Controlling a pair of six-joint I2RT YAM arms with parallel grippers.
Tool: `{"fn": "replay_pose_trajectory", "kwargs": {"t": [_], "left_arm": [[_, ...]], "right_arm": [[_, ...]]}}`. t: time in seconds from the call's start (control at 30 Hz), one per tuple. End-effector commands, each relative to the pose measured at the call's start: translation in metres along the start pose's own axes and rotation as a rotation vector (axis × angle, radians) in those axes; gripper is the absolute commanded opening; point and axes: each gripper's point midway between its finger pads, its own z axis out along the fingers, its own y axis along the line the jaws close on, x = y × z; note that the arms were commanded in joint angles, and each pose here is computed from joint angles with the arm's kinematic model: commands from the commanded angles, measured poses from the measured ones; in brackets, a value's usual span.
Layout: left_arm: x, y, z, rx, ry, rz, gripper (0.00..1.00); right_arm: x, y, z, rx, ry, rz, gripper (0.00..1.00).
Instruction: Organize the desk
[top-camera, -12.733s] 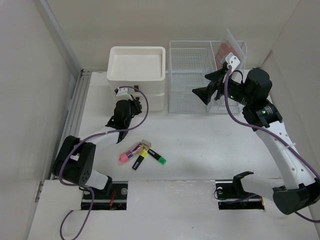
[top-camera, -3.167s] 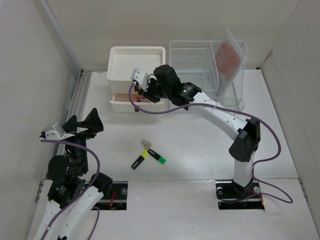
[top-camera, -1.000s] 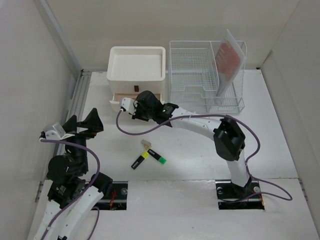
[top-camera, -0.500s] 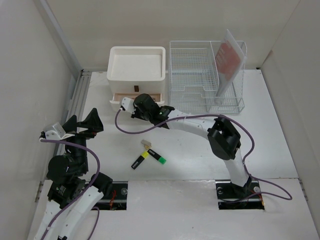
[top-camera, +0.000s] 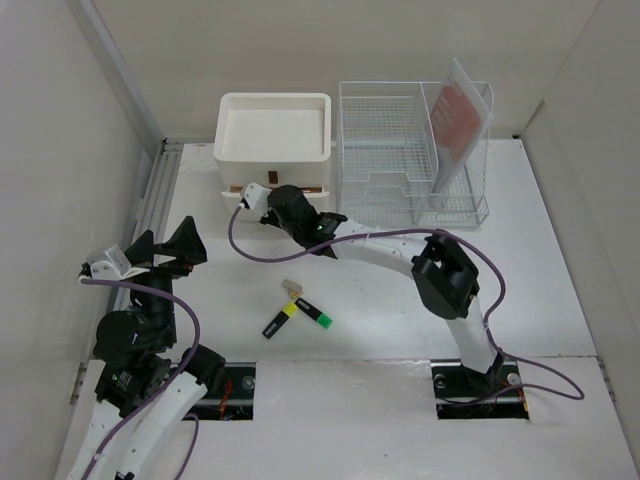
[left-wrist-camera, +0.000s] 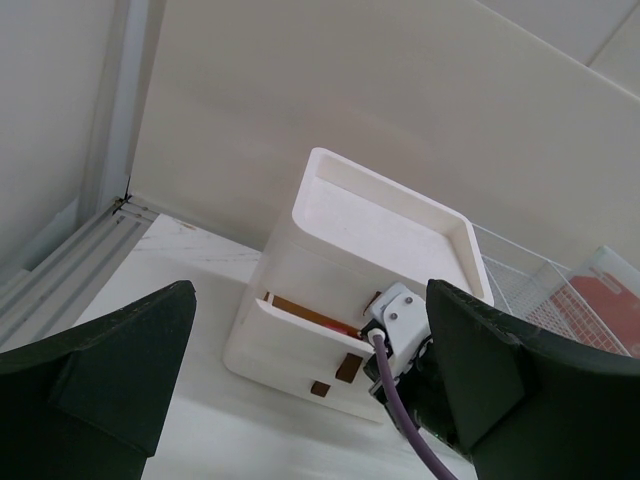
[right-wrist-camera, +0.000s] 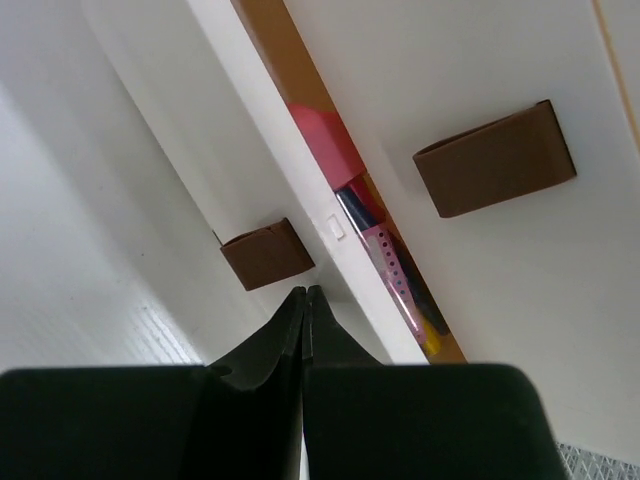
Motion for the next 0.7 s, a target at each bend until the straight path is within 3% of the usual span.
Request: {"fn": "replay_pose_trajectory", "kwargs": {"t": [0.0,0.67], "left_arm": [[-0.008,-0.002,-0.001,0.014,-0.030,-0.015,1.00],[-0.008,-0.002,-0.001,0.014,-0.030,-0.015,1.00]], "right_arm": [[-0.008,-0.015,0.007,0.084,-0.032,0.043,0.00],[-0.008,-0.029,0.019,0.215,-0.050,0.072,0.00]]}}
